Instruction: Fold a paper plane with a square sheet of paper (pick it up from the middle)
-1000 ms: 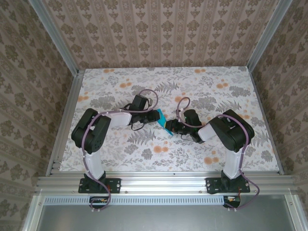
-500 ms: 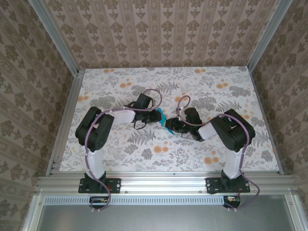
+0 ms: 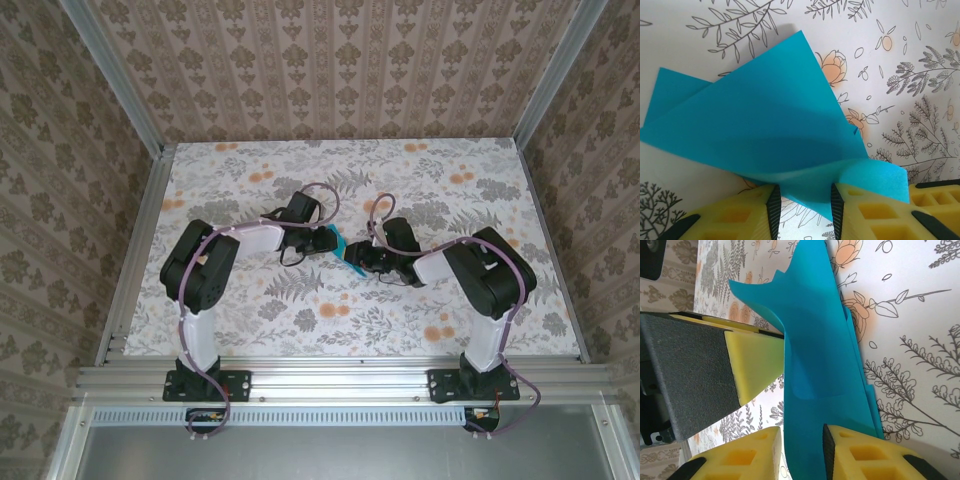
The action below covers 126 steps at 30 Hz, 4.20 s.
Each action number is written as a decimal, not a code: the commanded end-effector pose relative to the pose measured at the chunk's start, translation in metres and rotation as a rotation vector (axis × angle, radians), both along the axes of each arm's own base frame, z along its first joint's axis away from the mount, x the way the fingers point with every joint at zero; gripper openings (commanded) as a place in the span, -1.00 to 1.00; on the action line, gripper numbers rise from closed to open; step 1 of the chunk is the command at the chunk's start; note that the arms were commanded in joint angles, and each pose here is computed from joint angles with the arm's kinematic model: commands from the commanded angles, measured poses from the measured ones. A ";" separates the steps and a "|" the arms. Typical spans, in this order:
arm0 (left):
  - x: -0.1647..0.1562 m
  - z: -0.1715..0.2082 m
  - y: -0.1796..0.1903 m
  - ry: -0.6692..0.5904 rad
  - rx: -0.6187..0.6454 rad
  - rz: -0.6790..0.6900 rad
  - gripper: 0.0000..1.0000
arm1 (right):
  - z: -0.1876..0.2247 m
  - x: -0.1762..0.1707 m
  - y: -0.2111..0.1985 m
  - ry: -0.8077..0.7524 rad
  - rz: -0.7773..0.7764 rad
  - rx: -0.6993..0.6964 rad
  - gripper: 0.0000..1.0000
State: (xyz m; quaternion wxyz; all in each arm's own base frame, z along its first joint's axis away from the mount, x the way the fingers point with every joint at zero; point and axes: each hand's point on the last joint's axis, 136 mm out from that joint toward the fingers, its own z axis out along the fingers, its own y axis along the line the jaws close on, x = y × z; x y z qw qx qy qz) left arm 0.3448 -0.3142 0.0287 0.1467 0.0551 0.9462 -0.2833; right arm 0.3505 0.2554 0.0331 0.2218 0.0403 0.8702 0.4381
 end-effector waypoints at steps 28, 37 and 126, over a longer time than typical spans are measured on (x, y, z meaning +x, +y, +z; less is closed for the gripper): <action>-0.004 -0.027 0.005 0.075 0.107 -0.008 -0.31 | 0.007 0.016 0.001 -0.037 0.156 -0.158 -0.37; -0.001 -0.023 0.005 0.070 0.110 -0.006 -0.31 | -0.006 0.014 -0.001 -0.016 0.160 -0.163 -0.40; 0.024 -0.003 -0.001 -0.033 0.026 0.114 -0.37 | -0.087 -0.008 -0.026 0.315 0.186 -0.266 -0.77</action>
